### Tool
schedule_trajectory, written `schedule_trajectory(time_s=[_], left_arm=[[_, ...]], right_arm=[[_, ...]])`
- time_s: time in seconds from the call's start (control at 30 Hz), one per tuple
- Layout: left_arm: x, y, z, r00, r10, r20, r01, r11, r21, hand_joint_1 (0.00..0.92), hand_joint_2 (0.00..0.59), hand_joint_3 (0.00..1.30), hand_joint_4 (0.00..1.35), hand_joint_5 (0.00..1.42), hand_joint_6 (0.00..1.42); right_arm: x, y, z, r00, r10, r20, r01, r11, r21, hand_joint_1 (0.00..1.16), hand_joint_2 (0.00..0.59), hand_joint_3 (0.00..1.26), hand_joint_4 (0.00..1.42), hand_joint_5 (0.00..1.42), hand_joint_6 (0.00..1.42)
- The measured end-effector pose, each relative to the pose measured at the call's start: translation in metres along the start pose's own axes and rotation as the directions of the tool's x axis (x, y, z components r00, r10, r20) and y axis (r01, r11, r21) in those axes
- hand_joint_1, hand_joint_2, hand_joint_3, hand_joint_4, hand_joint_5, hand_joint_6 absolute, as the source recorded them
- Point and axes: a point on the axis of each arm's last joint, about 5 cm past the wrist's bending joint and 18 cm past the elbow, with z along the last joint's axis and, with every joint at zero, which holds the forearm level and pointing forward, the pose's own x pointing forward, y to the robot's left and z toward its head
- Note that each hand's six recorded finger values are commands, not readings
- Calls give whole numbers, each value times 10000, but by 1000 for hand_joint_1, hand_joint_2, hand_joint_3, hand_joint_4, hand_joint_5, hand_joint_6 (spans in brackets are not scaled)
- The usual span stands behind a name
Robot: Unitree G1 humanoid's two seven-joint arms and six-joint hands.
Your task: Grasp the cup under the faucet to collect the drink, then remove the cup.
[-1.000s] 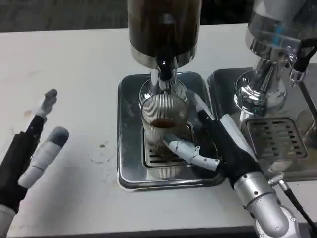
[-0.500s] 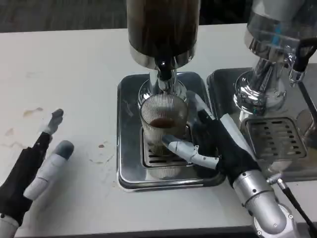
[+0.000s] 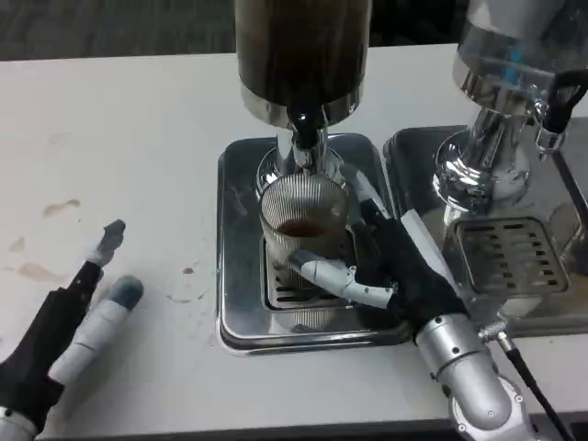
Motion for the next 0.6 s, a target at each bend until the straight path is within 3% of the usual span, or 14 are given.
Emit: schedule_trajectory(time_s=[0.6], left_arm=[[-18,-23,5,10000,-58,26,58,10000,12,0,92,0,0,0,0]], right_arm=[[69,162,-23,9986,-498,182,489,9977,462,805,159,0,0,0,48]])
